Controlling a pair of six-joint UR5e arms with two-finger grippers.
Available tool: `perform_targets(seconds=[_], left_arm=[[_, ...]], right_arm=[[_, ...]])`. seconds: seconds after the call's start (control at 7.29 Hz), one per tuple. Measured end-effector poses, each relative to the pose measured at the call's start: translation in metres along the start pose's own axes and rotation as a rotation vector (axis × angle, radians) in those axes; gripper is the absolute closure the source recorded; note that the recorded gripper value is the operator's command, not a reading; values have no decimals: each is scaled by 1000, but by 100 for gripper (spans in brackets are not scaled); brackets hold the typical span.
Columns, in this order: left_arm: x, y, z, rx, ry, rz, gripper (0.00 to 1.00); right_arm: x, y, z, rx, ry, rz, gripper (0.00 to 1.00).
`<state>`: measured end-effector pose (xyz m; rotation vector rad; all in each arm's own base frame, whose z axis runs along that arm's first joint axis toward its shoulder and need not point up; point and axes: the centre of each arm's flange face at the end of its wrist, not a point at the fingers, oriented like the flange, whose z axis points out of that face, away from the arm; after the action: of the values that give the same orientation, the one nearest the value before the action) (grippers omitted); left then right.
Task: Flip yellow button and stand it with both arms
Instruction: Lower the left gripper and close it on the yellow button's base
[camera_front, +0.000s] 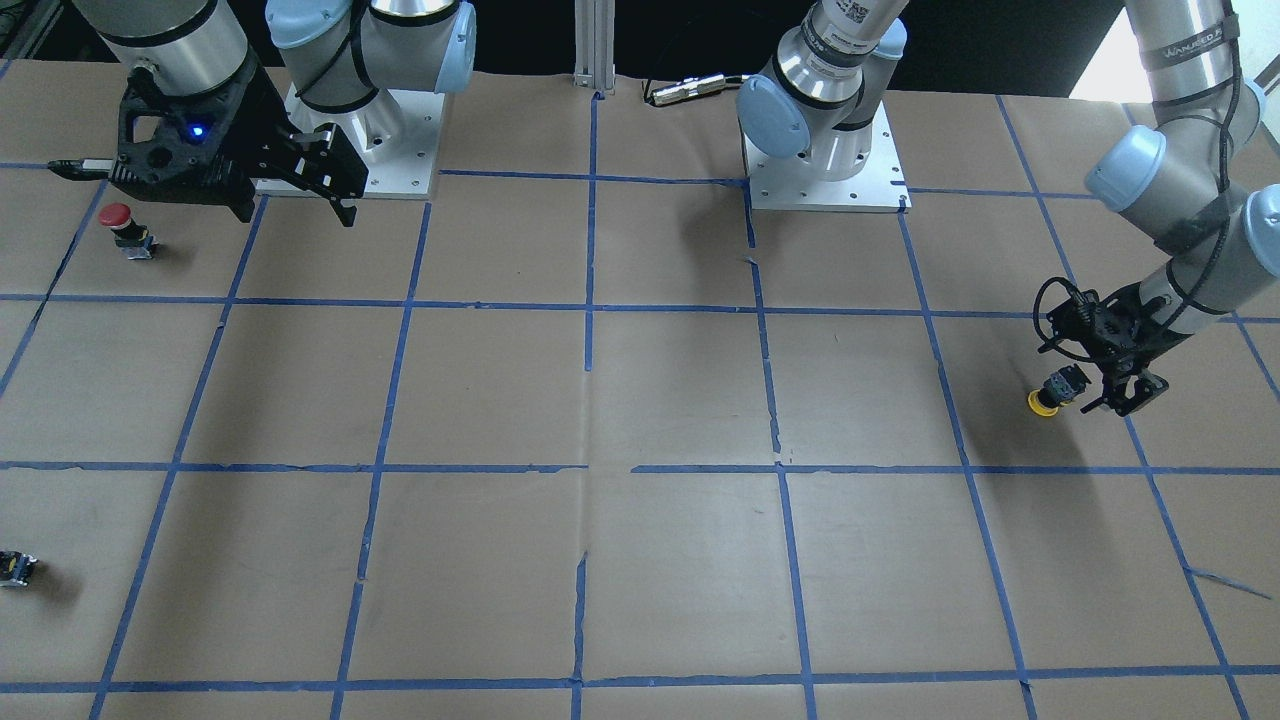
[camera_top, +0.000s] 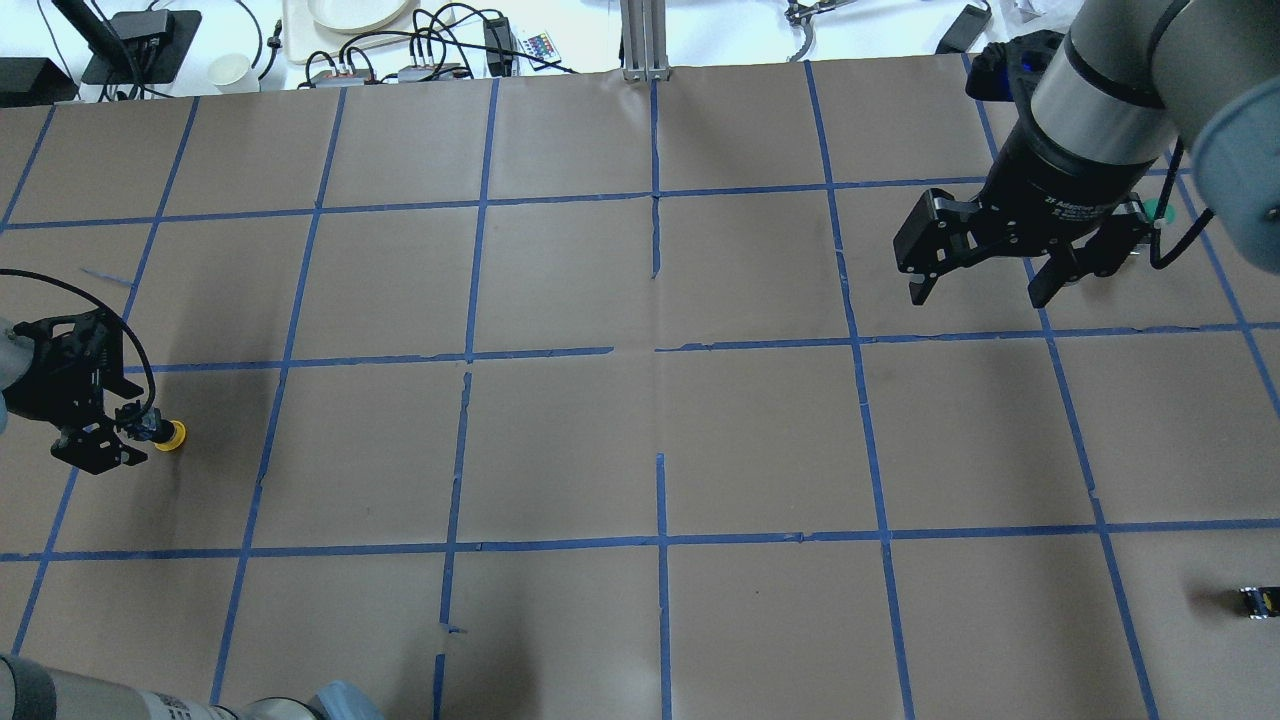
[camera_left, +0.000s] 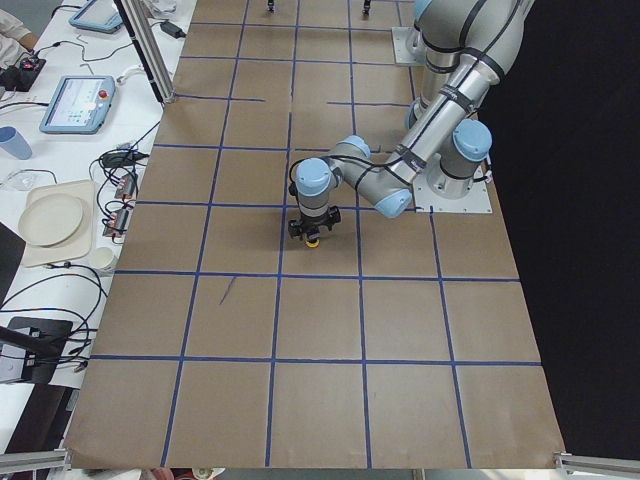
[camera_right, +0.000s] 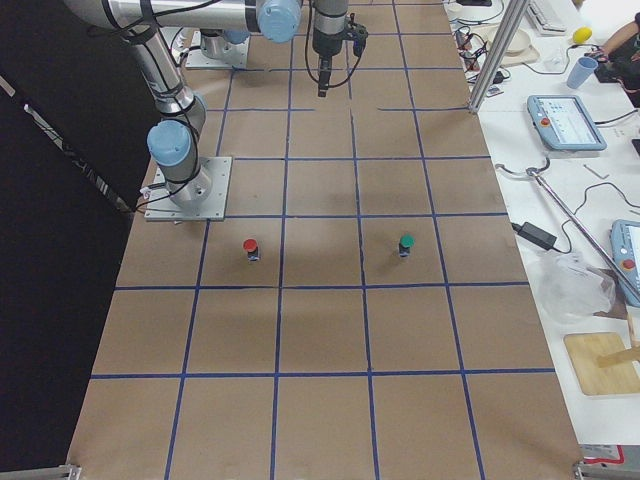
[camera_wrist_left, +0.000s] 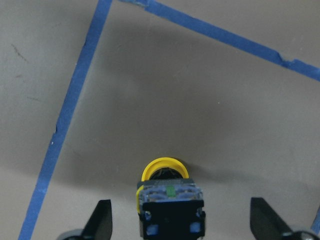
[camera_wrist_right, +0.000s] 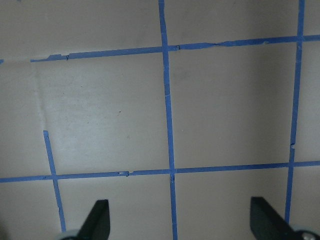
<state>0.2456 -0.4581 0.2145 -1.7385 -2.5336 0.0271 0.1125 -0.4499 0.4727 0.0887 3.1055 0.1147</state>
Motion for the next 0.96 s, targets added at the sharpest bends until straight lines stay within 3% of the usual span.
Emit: perform_targets(seconds=[0.14,0.41,0.69,0.96], left_arm=[[0,0,-2,-2,-4,0,15],[1,-1,-6,-5,-10,2,64],[0,-2,-7,-8,-12,3,82],[0,-3,-9,-7,-16,6,93]], right_arm=[[0,0,0,1,0,0,0],[0,0,0,3,0,0,0],[0,0,0,3,0,1,0],[1,-1,0,3,0,8,0]])
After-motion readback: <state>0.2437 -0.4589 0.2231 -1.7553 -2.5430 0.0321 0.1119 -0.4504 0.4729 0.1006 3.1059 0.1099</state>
